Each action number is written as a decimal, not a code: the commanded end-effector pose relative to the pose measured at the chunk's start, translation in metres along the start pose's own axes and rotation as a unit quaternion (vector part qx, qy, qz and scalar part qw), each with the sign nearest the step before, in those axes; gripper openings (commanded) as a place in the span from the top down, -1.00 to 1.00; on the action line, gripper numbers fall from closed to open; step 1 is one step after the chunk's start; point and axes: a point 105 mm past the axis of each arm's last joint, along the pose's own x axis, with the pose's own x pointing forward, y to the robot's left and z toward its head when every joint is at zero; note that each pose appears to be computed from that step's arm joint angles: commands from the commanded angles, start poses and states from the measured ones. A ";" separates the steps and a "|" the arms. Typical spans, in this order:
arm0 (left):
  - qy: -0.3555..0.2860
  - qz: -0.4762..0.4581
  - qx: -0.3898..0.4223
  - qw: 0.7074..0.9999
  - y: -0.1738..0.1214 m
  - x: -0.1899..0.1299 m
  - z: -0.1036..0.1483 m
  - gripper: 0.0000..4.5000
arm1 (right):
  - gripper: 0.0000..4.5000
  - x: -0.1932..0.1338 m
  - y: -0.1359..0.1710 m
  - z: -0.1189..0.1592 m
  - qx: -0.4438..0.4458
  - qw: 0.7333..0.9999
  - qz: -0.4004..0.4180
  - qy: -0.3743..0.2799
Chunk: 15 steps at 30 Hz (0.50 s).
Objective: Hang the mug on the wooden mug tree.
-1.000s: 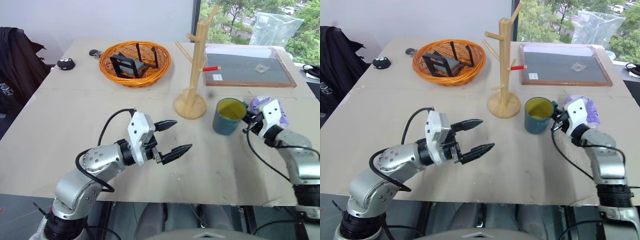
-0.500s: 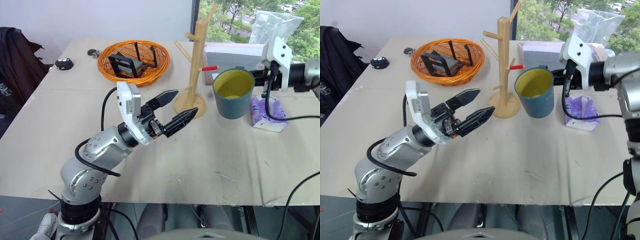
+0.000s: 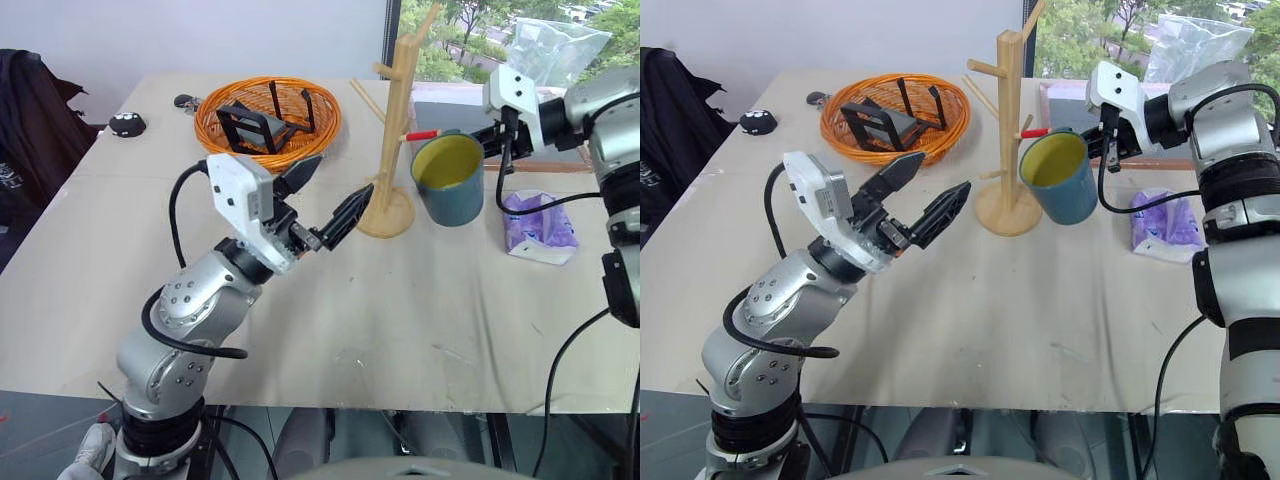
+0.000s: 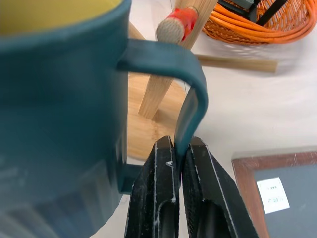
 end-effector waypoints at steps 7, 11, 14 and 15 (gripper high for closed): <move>-0.017 0.011 0.027 0.999 -0.005 -0.009 0.009 -1.00 | 0.97 -0.009 -0.008 0.034 -0.060 0.998 0.011 -0.027; -0.015 0.010 0.023 1.000 -0.006 -0.010 0.007 -1.00 | 0.97 -0.007 -0.010 0.036 -0.071 0.997 0.007 -0.006; -0.015 0.009 0.021 1.000 -0.006 -0.010 0.006 -1.00 | 0.97 -0.005 -0.010 0.034 -0.067 0.998 0.004 0.007; -0.016 0.008 0.021 1.000 -0.005 -0.010 0.006 -1.00 | 0.97 -0.004 -0.010 0.034 -0.066 0.998 0.004 0.008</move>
